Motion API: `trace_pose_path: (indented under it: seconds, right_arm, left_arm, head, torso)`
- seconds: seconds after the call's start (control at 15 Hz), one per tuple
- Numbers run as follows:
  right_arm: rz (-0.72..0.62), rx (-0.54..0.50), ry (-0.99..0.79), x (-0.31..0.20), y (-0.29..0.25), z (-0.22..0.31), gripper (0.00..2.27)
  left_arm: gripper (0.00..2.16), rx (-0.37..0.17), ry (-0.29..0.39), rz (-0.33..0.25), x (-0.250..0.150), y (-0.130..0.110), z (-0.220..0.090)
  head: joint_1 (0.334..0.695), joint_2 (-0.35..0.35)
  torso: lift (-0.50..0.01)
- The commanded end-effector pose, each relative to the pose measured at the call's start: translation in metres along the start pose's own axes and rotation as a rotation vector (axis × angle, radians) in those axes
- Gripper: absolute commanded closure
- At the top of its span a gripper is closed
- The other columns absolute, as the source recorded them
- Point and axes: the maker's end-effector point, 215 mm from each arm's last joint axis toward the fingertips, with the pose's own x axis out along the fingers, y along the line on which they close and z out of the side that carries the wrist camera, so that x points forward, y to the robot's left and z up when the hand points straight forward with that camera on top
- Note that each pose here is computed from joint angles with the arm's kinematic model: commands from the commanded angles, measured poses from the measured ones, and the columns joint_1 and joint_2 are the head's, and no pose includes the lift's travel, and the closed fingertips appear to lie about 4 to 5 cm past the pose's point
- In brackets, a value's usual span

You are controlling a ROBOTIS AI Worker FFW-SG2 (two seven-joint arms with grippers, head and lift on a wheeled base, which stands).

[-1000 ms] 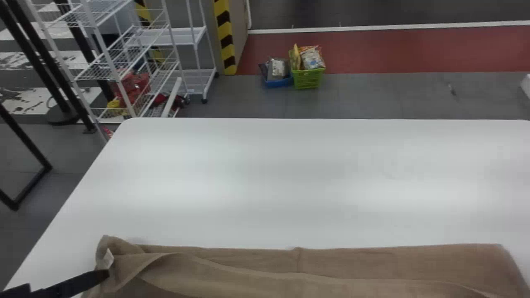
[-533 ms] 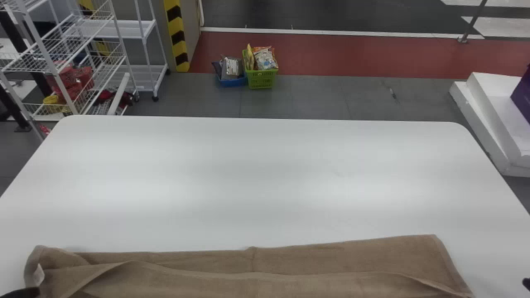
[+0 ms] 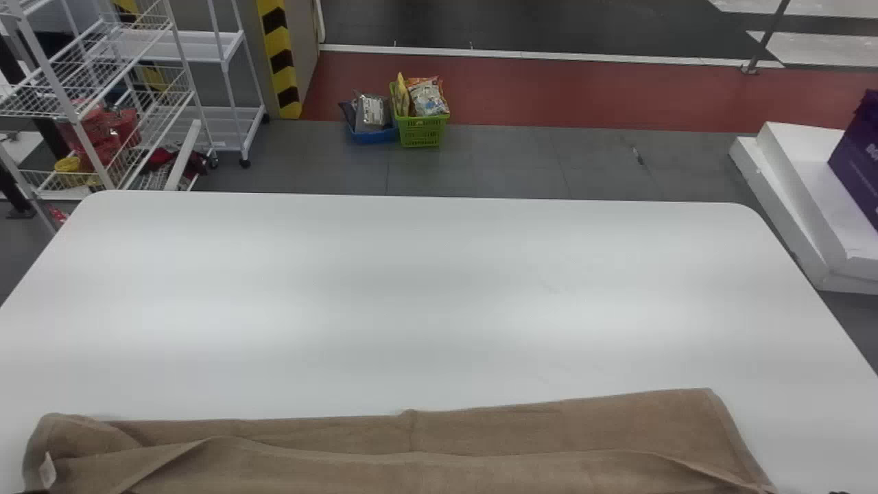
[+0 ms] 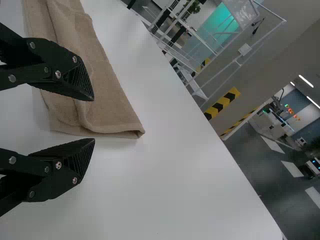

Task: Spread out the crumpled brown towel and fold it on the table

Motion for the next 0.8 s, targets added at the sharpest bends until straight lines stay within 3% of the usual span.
trace_pose_path:
  seconds: [0.0,0.6,0.73]
  right_arm:
    - [0.024,0.016,0.013,0.01,0.006,-0.006,0.67]
    - [0.078,0.096,0.061,0.04,0.022,-0.022,0.68]
    - [0.073,0.099,0.064,0.04,0.02,-0.022,1.09]
  left_arm:
    - [1.54,-0.008,0.005,-0.001,0.0,0.001,-0.002]
    - [1.54,-0.008,0.0,-0.004,-0.003,0.001,-0.001]
    - [1.54,-0.013,-0.002,-0.01,-0.005,0.002,-0.002]
  head:
    - [0.695,-0.025]
    - [0.695,0.071]
    - [0.695,0.082]
  torso:
    - [-0.127]
    - [-0.127]
    - [-0.127]
